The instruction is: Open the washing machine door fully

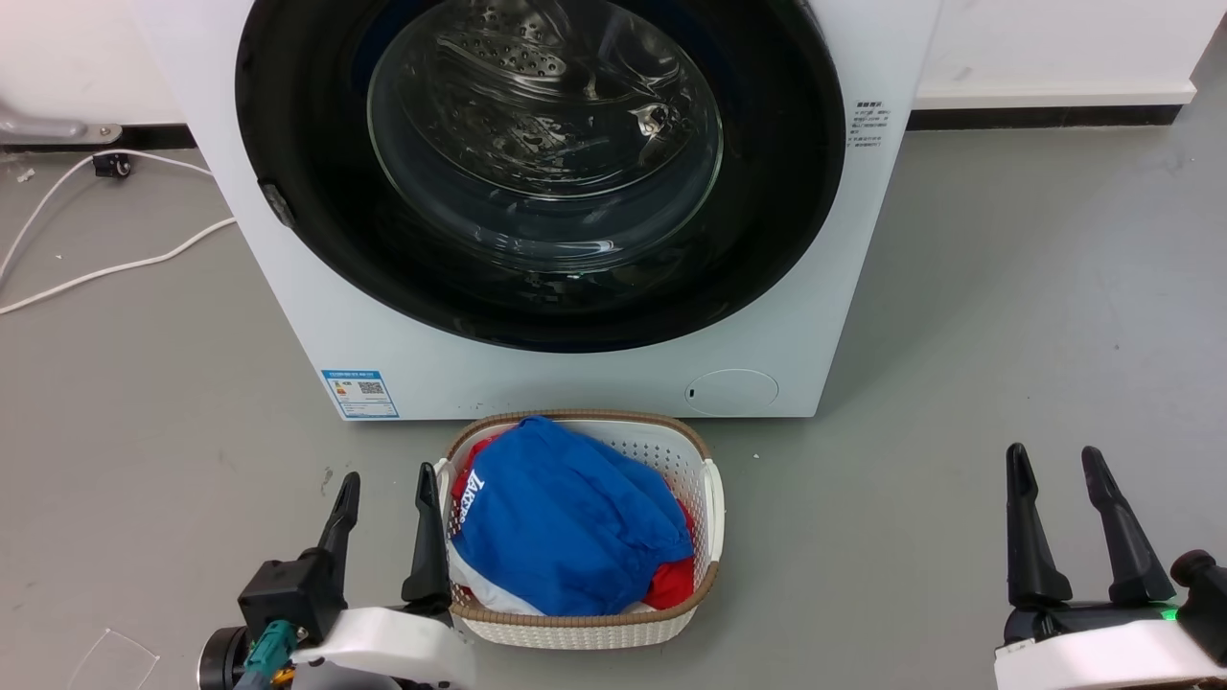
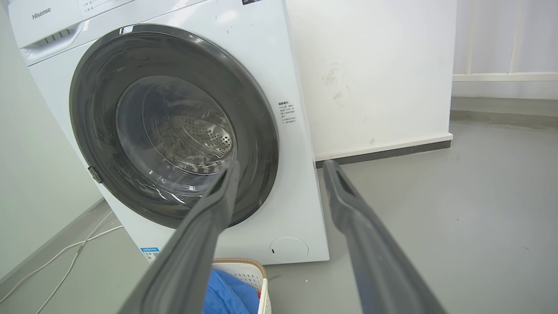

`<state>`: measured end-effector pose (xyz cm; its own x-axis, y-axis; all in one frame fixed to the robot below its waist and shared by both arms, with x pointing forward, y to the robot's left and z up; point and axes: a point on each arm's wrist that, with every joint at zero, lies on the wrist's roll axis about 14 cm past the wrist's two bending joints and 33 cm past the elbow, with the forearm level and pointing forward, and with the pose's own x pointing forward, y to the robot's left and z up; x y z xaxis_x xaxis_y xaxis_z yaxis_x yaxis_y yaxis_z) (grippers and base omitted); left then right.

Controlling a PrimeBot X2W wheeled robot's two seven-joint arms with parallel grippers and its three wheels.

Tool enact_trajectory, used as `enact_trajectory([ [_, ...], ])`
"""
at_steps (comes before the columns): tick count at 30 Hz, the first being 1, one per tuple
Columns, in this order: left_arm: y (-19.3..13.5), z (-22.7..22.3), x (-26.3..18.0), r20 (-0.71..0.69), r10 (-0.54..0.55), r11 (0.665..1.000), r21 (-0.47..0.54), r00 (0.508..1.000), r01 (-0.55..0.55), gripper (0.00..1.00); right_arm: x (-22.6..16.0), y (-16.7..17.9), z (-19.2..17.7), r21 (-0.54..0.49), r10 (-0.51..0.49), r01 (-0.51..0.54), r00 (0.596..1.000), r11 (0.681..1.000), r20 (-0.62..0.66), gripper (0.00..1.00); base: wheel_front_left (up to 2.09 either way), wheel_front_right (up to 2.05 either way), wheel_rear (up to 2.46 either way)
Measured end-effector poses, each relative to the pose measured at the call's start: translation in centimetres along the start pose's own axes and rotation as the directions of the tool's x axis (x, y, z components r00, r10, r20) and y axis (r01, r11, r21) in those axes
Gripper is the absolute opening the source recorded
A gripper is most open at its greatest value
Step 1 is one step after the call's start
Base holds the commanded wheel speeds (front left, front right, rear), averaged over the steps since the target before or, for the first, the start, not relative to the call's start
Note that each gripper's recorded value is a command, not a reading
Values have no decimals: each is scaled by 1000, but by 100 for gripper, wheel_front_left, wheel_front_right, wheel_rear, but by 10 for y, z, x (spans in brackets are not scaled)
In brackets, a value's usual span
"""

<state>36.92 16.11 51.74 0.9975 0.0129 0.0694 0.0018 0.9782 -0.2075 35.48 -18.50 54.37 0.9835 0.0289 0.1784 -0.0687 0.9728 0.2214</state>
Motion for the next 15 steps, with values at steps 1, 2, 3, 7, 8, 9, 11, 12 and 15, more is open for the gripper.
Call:
enact_trajectory([
  [1,0,0,0,2,-1,1000,7,1000,1,100,0,0,0,-6,1,-1,1000,1000,1,100,0,0,0],
  [2,-1,0,-1,3,-3,1000,15,1000,3,100,0,0,1,-13,3,-3,1000,1000,4,100,0,0,0],
  [3,-1,0,-1,4,-4,1000,23,1000,4,100,-1,1,1,-17,4,-4,1000,1000,5,100,0,0,0],
  [7,-2,-1,-2,10,-11,998,55,1000,10,100,-3,2,0,-42,10,-10,1000,999,3,100,0,0,0],
  [8,-3,-1,-2,11,-13,998,61,1000,12,100,-3,2,0,-48,12,-12,1000,999,5,100,0,0,0],
  [9,-3,0,-2,15,-14,998,69,1000,13,100,-3,3,0,-53,13,-13,1000,999,5,100,0,0,0],
  [11,-4,0,-2,18,-18,997,82,1000,16,100,-3,3,1,-66,18,-17,1000,998,8,100,0,0,0],
  [12,-4,0,-2,19,-19,996,89,1000,18,100,-3,4,1,-71,21,-20,1000,997,12,100,0,0,0],
  [15,-4,0,-3,24,-22,994,109,999,19,100,-4,6,1,-84,28,-27,1000,996,11,100,0,0,0],
])
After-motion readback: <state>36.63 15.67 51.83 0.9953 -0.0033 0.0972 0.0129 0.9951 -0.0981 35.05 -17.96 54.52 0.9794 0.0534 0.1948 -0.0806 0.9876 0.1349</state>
